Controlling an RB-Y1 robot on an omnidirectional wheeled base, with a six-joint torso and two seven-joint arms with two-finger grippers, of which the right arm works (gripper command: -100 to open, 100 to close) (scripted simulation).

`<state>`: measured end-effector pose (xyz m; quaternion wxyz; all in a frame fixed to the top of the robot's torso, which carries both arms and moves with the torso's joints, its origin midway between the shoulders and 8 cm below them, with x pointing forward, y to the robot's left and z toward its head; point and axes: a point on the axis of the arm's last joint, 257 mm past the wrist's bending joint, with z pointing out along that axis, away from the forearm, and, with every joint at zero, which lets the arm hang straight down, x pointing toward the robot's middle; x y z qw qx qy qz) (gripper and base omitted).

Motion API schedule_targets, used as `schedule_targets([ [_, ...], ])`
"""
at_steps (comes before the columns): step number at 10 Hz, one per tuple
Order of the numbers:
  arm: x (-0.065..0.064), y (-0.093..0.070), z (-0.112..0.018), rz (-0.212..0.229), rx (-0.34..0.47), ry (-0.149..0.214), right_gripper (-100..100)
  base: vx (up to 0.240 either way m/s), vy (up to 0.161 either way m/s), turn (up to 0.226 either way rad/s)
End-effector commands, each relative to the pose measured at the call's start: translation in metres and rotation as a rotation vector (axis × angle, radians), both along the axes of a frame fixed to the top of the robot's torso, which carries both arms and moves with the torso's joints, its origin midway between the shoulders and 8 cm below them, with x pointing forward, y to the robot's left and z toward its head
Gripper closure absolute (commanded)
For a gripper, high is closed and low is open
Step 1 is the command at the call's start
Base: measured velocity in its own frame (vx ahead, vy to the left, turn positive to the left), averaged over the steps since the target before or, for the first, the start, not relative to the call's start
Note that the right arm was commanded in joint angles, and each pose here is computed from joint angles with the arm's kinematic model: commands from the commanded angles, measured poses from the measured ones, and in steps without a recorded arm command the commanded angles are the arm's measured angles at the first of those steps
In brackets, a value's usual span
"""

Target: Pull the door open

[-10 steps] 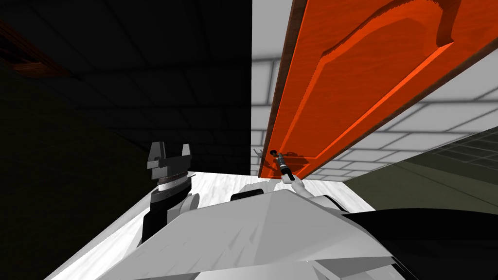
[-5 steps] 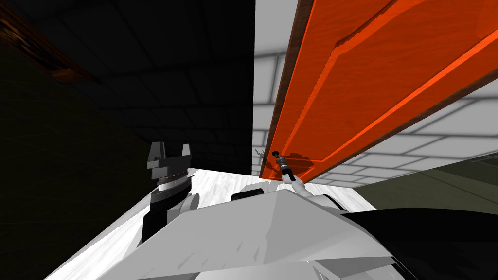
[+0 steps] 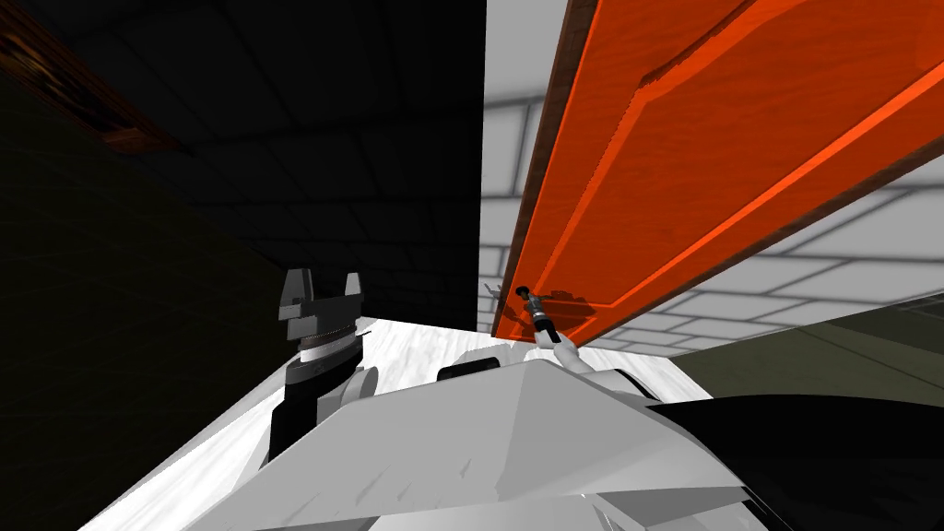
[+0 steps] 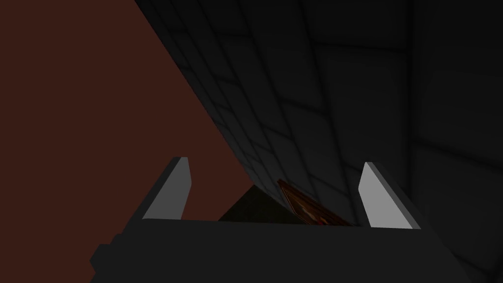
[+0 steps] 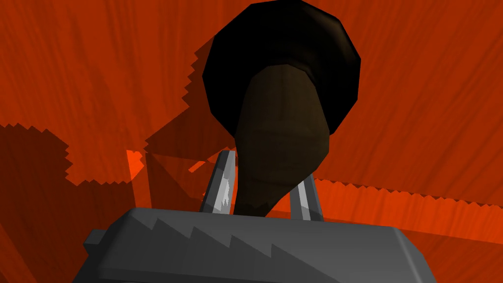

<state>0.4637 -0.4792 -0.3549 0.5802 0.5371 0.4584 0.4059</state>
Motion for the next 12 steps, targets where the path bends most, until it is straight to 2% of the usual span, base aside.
schedule_targets([
  [1, -0.001, 0.003, -0.001, 0.014, 0.0, 0.001, 100, -0.147, -0.039, 0.085],
  [8, -0.005, 0.019, 0.0, 0.114, -0.005, 0.003, 100, -0.217, -0.055, 0.102],
  [10, -0.006, 0.021, -0.002, 0.116, -0.002, 0.008, 100, -0.15, -0.037, 0.043],
  [11, -0.011, 0.024, -0.003, 0.141, -0.002, 0.009, 100, -0.13, -0.04, 0.122],
  [12, -0.012, 0.025, -0.003, 0.147, -0.002, 0.009, 100, -0.201, -0.049, 0.102],
])
